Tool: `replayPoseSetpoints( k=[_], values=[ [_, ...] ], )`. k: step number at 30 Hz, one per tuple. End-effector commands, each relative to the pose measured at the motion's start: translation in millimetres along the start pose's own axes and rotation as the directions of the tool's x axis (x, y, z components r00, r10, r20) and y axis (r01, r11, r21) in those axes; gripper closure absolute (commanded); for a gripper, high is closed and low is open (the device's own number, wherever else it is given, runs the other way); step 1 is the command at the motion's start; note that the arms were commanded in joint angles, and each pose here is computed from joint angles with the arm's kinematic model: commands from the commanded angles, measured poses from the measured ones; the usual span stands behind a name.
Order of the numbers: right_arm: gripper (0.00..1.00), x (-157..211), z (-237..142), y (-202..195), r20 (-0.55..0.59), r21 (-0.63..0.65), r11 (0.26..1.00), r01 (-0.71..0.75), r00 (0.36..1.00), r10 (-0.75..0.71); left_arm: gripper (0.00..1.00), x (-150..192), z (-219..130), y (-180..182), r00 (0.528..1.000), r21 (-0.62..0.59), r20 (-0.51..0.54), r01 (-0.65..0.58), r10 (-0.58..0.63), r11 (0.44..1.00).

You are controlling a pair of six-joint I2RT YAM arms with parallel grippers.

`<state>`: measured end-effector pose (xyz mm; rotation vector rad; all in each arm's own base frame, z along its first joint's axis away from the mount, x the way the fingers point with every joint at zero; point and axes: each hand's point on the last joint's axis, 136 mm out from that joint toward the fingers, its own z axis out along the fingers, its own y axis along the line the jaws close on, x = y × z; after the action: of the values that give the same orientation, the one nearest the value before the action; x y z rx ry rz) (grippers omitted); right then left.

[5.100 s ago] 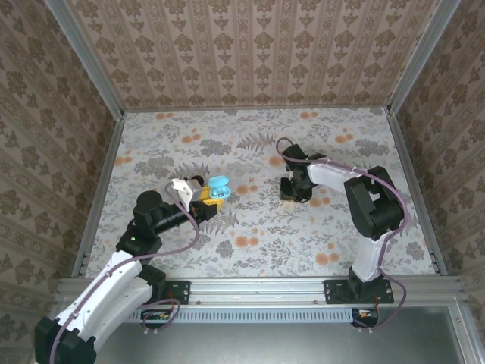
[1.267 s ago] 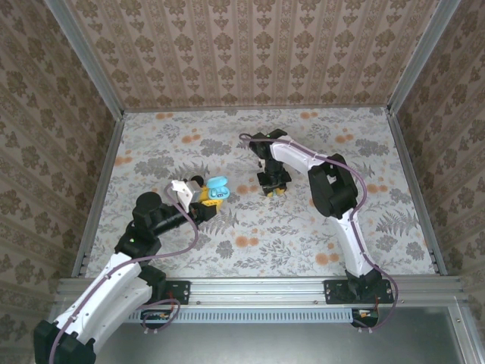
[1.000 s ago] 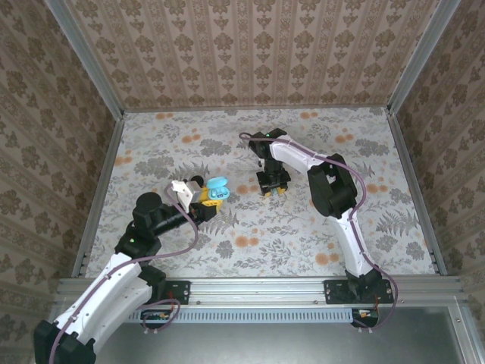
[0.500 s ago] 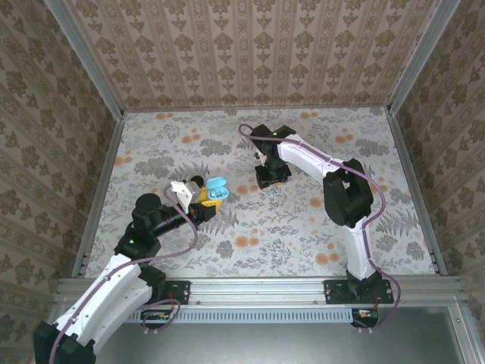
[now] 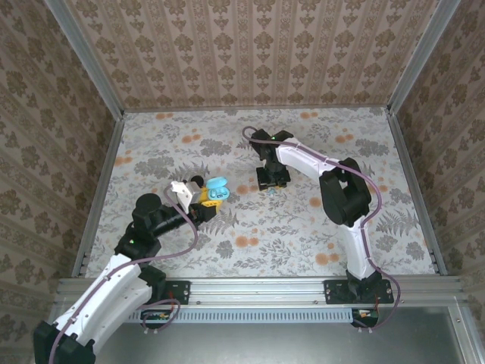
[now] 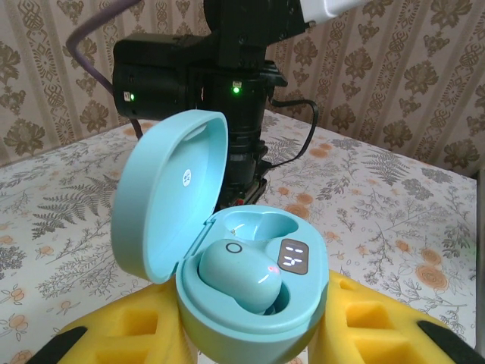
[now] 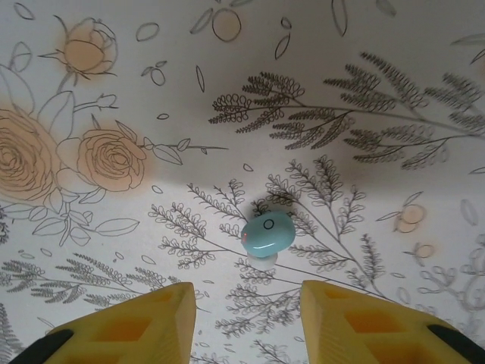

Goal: Insert wireless bluetooth earbuds into charging case

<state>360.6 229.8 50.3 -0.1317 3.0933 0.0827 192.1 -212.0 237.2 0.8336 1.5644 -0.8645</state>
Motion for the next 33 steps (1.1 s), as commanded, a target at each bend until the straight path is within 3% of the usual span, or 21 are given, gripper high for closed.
replayPoseSetpoints(
  k=[1,13,33],
  values=[
    [0.58,0,8,11,-0.015,-0.043,0.995,-0.089,0.996,0.088,0.72,-2,-1,-3,1.000,0.006,0.012,-0.020,0.020,1.000],
    [0.61,-2,24,-8,-0.026,0.074,0.993,-0.094,0.995,0.096,0.72,-2,-4,-4,0.999,0.004,0.020,-0.029,0.029,1.000],
    [0.71,-2,34,-4,-0.055,0.077,0.996,-0.046,0.997,0.051,0.72,-3,-3,-3,0.999,-0.001,0.022,-0.031,0.031,1.000]
  ],
)
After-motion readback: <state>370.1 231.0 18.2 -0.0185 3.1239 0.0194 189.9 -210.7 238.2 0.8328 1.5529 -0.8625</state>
